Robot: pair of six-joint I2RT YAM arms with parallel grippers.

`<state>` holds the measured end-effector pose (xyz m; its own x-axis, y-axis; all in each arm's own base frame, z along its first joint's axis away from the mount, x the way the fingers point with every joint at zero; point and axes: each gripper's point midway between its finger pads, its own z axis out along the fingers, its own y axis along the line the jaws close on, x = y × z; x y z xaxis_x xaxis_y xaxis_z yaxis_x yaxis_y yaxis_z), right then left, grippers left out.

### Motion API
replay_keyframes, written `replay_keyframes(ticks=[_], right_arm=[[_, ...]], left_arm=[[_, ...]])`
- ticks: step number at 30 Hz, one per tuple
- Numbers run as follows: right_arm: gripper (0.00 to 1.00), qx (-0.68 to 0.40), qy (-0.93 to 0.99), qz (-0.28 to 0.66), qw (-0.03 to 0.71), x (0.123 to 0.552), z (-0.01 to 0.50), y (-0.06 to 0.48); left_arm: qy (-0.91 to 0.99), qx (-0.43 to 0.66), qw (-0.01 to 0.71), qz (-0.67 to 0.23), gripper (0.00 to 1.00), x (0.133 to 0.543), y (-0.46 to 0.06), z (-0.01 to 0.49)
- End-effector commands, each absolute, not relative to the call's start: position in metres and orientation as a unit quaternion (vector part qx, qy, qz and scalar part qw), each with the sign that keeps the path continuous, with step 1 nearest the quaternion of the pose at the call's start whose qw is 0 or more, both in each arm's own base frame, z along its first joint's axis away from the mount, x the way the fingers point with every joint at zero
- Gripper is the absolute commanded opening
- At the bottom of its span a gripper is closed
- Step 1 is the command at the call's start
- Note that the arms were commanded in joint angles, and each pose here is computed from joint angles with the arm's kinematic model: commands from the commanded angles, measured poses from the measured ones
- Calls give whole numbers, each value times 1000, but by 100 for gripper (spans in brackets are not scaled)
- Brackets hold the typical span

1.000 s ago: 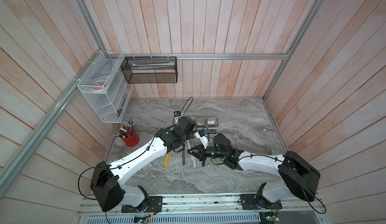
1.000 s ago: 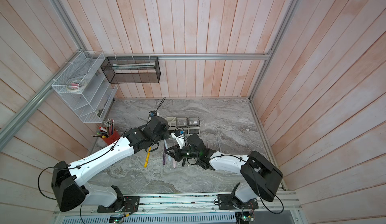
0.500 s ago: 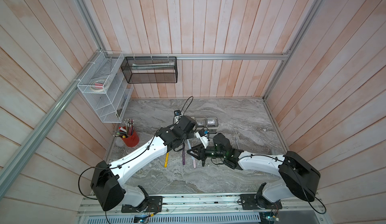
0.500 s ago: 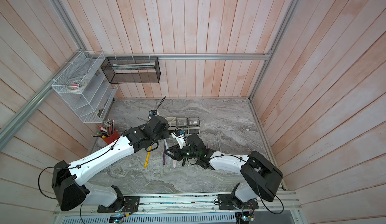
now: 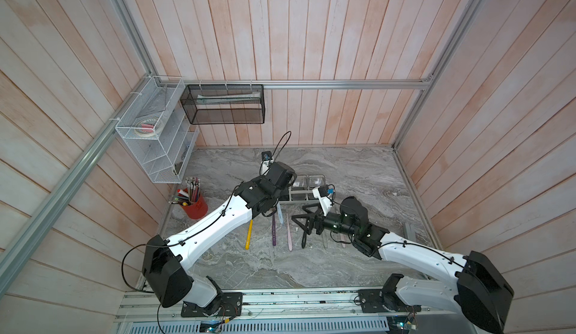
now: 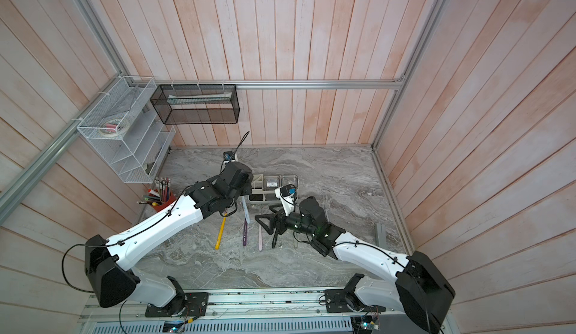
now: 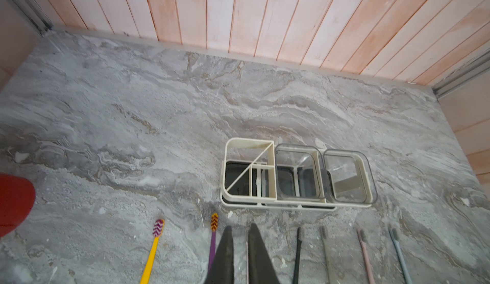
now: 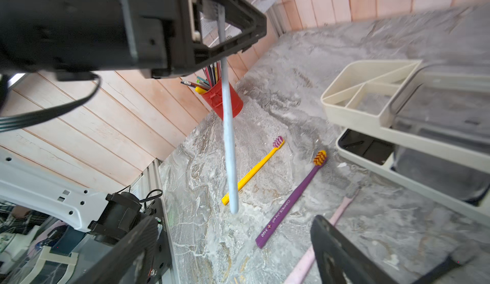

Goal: Place the toothbrush into the toothbrush holder
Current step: Place the toothbrush in the toothbrush holder.

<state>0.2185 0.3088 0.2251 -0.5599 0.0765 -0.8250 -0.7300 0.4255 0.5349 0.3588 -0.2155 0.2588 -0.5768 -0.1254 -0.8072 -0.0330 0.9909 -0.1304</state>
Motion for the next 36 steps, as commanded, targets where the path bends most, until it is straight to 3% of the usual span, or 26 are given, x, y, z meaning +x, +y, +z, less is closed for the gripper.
replay_keyframes(ticks=[1, 6, 14, 27, 36], right_arm=[[96, -217, 739, 456, 445, 219, 228, 286], [98, -215, 715, 453, 488, 204, 250, 261], [98, -213, 714, 452, 491, 189, 240, 245], [98, -214, 706, 454, 498, 178, 237, 235], [98, -220, 706, 457, 494, 178, 233, 238]], left_arm=[[852, -26, 522, -19, 0, 380, -214, 290], [808, -9, 589, -6, 0, 397, -218, 322], [730, 25, 683, 6, 0, 418, -233, 357], [729, -5, 684, -9, 0, 493, -225, 312], [724, -4, 689, -23, 0, 502, -231, 305]])
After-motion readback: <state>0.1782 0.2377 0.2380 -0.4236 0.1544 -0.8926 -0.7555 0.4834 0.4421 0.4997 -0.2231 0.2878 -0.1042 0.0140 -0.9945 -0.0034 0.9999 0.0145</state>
